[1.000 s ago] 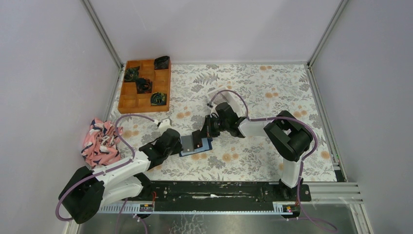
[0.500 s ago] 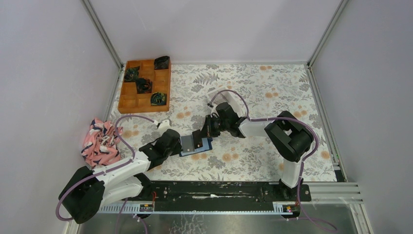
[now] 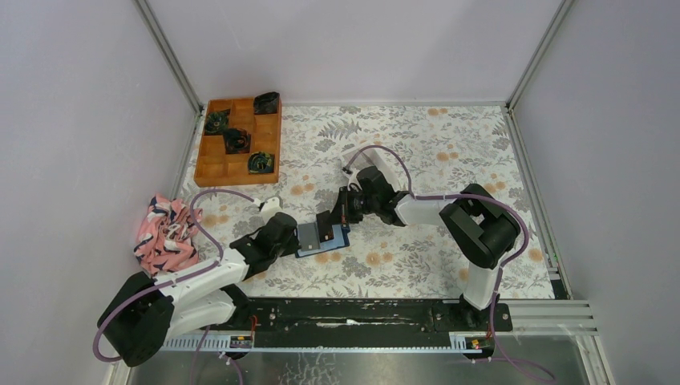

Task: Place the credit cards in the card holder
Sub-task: Insert the credit card into the card holder.

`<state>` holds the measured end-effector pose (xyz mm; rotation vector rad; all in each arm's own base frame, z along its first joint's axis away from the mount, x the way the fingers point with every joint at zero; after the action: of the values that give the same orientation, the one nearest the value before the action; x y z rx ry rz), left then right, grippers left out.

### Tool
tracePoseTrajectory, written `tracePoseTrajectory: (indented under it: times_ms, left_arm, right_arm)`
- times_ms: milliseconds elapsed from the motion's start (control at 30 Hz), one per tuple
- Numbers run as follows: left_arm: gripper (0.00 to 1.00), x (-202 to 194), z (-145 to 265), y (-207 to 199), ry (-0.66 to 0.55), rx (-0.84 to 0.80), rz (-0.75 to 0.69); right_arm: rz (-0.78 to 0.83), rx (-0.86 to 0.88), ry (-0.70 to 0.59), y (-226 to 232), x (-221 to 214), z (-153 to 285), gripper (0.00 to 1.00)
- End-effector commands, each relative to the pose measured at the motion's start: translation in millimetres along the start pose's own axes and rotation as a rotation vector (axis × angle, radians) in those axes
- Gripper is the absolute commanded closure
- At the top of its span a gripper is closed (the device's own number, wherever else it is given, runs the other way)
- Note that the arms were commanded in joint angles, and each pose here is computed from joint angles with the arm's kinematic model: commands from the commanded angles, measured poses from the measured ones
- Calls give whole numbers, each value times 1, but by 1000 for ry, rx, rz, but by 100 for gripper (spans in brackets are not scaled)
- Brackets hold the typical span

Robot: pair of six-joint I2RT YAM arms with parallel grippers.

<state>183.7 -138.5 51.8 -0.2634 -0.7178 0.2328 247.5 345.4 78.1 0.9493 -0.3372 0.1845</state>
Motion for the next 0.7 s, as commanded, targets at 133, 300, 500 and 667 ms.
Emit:
tracePoseTrajectory:
  times_ms: [133,300,500,667]
  left_arm:
    - [95,-1,-2,3,-7,23,-3]
    - [95,-1,-2,3,-8,23,-5]
    - [95,-1,-2,3,-7,26,-6]
    - [95,-1,-3,4,-6,27,-5]
  right_arm:
    - [-2,58,-16,7,6,-1,100]
    - [-14,57,-7,3,3,-5,100]
    - [-25,49,1,-3,-1,-10,100]
    - [-33,43,5,-8,-3,-13,100]
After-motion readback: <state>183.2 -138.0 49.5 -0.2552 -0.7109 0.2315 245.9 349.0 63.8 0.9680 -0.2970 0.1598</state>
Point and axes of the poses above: each gripper's point midway between its finger pads, its own z axis back along the fingers, its own y axis along the line the jaws close on, x = y × z, the point moved 4 cm from there along z, back along the fingers, and after that the axes turned 2 degrees about -z, right-handed, at the moved point
